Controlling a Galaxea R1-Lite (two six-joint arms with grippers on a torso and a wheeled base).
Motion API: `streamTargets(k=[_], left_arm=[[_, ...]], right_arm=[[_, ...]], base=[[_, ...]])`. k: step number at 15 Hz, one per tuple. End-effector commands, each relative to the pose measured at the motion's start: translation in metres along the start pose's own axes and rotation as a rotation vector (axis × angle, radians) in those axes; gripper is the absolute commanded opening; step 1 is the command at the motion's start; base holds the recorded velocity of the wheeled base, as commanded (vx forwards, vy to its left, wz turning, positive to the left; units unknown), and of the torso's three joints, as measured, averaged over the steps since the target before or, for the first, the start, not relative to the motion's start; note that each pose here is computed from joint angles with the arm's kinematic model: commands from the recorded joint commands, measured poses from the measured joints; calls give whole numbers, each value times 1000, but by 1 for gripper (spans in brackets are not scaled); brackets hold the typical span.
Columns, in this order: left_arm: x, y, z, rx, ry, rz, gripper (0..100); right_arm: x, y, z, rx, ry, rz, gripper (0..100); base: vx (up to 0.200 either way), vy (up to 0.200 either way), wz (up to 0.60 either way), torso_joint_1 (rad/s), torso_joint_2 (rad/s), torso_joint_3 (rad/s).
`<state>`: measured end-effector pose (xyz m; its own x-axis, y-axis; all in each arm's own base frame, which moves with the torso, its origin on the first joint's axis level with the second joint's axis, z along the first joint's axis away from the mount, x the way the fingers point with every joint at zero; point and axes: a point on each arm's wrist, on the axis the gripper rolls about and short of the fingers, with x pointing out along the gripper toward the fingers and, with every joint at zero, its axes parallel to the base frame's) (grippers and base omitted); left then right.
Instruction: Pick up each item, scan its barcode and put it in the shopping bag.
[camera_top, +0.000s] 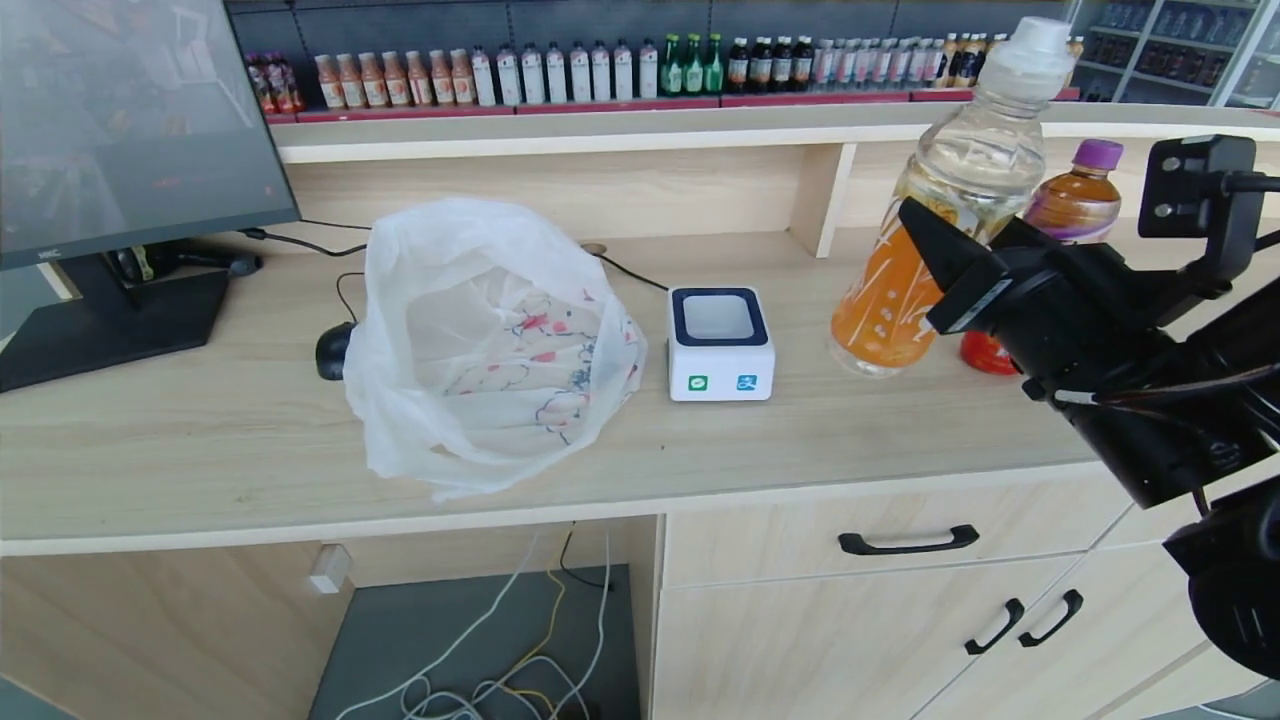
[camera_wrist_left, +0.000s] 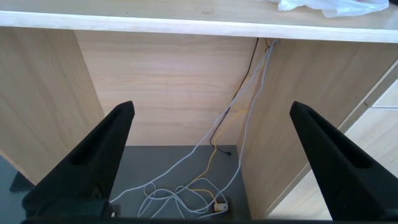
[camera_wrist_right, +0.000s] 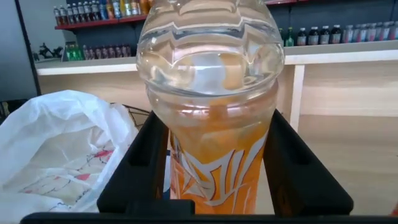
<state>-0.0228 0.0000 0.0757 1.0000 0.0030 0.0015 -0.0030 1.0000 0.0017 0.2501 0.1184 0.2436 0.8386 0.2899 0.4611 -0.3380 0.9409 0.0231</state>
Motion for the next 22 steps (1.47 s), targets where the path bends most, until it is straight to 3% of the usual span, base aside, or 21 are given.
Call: streamTargets(k=[1, 5, 10, 15, 22], left_arm=[[0, 0, 0, 0, 0, 0, 100], [0, 0, 0, 1, -2, 0, 100], [0, 0, 0, 1, -2, 0, 100], [0, 0, 0, 1, -2, 0, 100], [0, 0, 0, 1, -2, 0, 100]], right_arm=[[0, 0, 2, 0, -7, 0, 0], [0, 1, 2, 0, -7, 5, 0], [10, 19, 1, 32, -3, 30, 0], [45, 32, 13, 142, 39, -111, 0], [72, 37, 14, 172, 26, -217, 0]], base=[[0, 0, 0, 0, 0, 0], [0, 0, 0, 0, 0, 0], [0, 0, 0, 0, 0, 0], [0, 0, 0, 0, 0, 0], [0, 0, 0, 0, 0, 0]])
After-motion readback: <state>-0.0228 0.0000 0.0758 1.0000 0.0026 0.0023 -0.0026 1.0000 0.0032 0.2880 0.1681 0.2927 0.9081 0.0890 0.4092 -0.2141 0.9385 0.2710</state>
